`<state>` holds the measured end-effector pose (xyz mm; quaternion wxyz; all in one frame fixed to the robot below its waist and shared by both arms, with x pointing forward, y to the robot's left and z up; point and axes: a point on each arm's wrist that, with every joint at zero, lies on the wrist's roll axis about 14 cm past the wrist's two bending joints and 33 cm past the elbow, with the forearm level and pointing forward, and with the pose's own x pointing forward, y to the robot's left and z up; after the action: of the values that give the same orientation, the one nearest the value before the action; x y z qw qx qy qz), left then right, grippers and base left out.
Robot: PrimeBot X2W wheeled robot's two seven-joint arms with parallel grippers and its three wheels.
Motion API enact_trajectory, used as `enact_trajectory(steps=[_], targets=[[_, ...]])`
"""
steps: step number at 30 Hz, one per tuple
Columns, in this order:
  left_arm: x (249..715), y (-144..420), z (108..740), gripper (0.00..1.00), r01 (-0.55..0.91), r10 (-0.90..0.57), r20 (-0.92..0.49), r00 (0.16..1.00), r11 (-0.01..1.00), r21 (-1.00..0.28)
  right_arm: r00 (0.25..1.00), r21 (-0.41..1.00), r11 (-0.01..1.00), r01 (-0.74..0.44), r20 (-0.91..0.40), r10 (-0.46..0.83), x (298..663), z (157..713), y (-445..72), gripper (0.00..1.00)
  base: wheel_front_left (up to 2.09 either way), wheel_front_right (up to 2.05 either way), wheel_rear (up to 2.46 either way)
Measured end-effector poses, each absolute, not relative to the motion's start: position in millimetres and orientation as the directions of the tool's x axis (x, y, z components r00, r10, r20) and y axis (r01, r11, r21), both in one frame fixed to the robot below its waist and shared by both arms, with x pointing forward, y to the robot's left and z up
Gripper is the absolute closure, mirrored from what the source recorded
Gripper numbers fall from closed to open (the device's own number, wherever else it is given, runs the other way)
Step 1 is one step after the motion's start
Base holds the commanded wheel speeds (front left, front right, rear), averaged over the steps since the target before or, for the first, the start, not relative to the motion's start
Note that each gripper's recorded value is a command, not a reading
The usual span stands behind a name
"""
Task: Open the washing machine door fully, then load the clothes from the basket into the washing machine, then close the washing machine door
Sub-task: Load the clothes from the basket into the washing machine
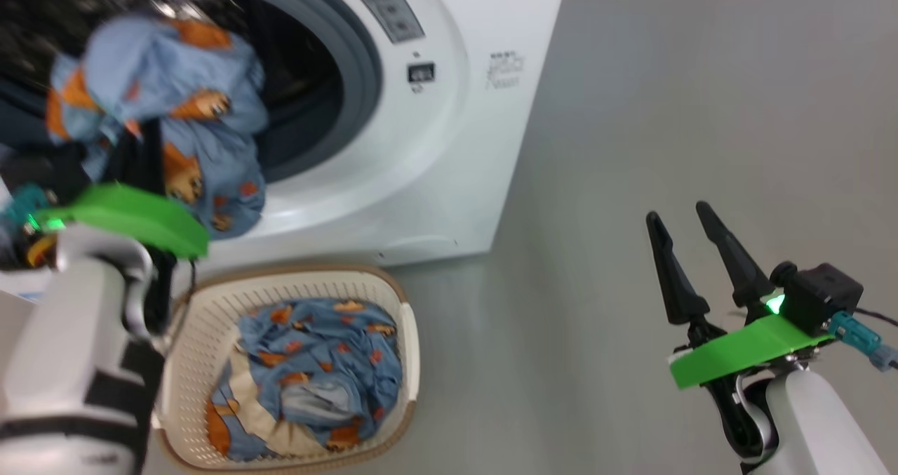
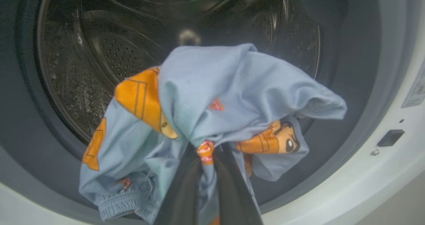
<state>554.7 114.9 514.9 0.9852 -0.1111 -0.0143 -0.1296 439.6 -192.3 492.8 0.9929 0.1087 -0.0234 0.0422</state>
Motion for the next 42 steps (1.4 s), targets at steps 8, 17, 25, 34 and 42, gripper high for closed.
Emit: enact_trajectory(steps=[8, 17, 25, 34, 42], targets=[[617.6, 112.7, 489.8, 1.00, 0.241, -0.247, -0.002, 0.969, 0.947, -0.211, 0.998, 0.209, 0.976, -0.056, 0.019, 0.054, 459.6, 472.3, -200.9, 0.00, 0.00, 0.00, 0.00], [676.9, 103.1, 463.1, 1.00, 0.232, -0.243, -0.018, 0.970, 0.943, -0.240, 0.998, 0.203, 0.979, 0.000, -0.055, 0.012, 471.6, 436.8, -212.4, 0.00, 0.00, 0.00, 0.00], [712.9, 76.4, 463.8, 1.00, 0.286, -0.281, 0.054, 0.958, 0.929, -0.236, 0.994, 0.186, 0.981, 0.051, -0.104, -0.032, 471.2, 416.5, -226.3, 0.00, 0.00, 0.00, 0.00], [720.6, 72.0, 455.1, 0.00, 0.263, -0.250, 0.084, 0.965, 0.926, -0.272, 0.989, 0.176, 0.981, 0.084, -0.134, -0.061, 467.8, 405.8, -234.3, 0.00, 0.00, 0.00, 0.00], [705.9, 80.5, 432.3, 0.00, 0.225, -0.242, -0.032, 0.970, 0.938, -0.266, 0.994, 0.192, 0.979, 0.061, -0.101, -0.042, 472.5, 418.1, -226.8, 0.00, 0.00, 0.00, 0.00]])
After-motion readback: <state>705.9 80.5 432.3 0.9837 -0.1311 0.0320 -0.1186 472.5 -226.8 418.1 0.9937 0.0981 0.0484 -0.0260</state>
